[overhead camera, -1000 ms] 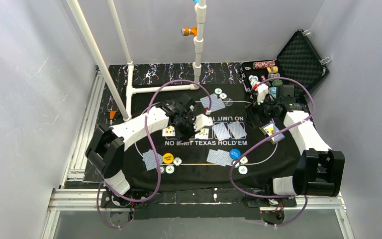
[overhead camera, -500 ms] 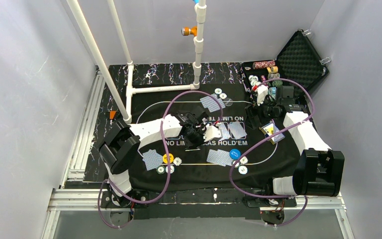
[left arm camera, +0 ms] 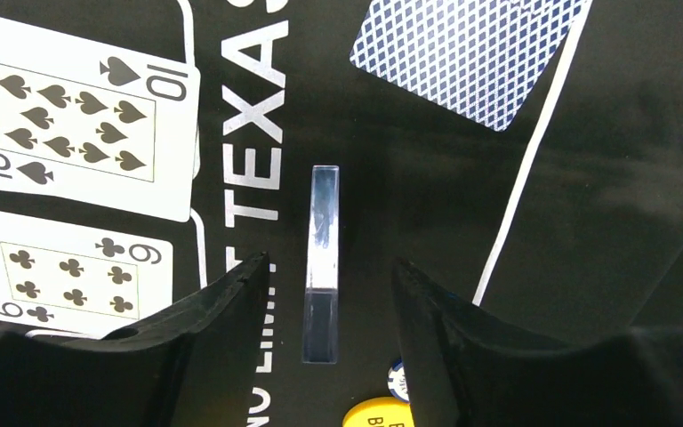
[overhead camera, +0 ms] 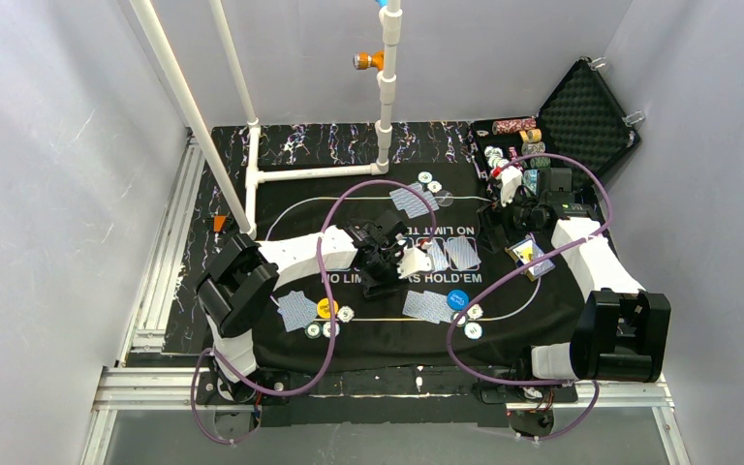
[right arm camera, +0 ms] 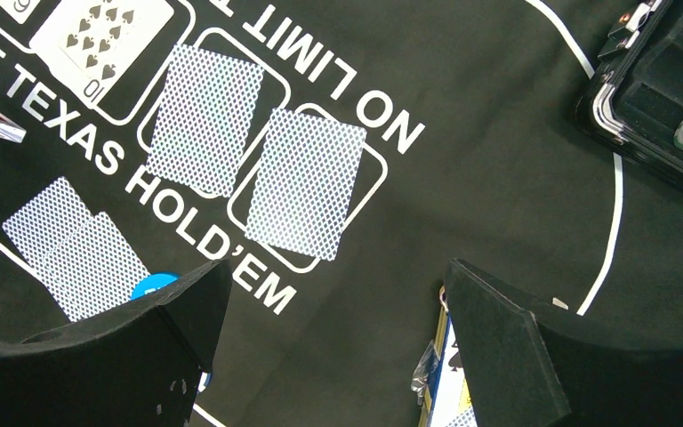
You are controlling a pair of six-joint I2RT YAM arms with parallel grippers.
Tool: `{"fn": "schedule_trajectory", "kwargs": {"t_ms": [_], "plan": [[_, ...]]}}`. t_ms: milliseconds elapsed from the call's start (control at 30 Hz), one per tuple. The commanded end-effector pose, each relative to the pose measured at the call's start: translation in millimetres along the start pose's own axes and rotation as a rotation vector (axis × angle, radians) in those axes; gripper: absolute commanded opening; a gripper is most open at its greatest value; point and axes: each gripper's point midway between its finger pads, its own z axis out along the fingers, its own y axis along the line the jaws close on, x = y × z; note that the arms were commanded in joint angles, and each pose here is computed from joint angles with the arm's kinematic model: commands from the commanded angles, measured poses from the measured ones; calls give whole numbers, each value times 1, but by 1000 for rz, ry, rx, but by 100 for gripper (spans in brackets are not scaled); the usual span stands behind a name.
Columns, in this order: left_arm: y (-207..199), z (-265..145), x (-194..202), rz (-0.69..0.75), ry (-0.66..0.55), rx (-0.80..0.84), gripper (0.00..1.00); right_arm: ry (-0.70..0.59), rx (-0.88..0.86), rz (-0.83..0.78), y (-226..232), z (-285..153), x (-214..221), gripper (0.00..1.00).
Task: Distribute texas hold em gaming equipment
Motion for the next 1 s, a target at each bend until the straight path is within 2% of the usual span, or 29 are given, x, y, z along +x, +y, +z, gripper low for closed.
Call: {"fn": "schedule_trajectory", "kwargs": {"t_ms": [0, 167, 200, 233, 267, 433, 633, 833, 967], "plan": [[-8, -7, 0, -1, 4, 27, 56, -43, -5, -9, 1, -2, -9, 98], [-3, -26, -11, -7, -27, 7, 76, -45, -13, -12, 2, -3, -10, 98], [-1, -31, -13, -15, -37, 2, 88, -45, -16, -12, 3, -3, -10, 98], [2, -38, -15, -24, -48, -4, 96, -45, -20, -12, 4, -3, -10, 98], [6, -45, -17, -38, -62, -10, 98, -45, -23, -10, 5, -4, -10, 98], [24, -94, -22, -136, -141, -17, 98, -62, -33, 12, 9, -7, -14, 98], [43, -143, 0, -284, -214, -80, 98, -69, -42, -40, 25, -17, -28, 98], [34, -161, 41, -491, -259, -93, 98, -14, -58, -89, 48, -26, -35, 98], [38, -179, 62, -607, -306, -178, 98, 11, -69, -116, 67, -25, -25, 98]]}}
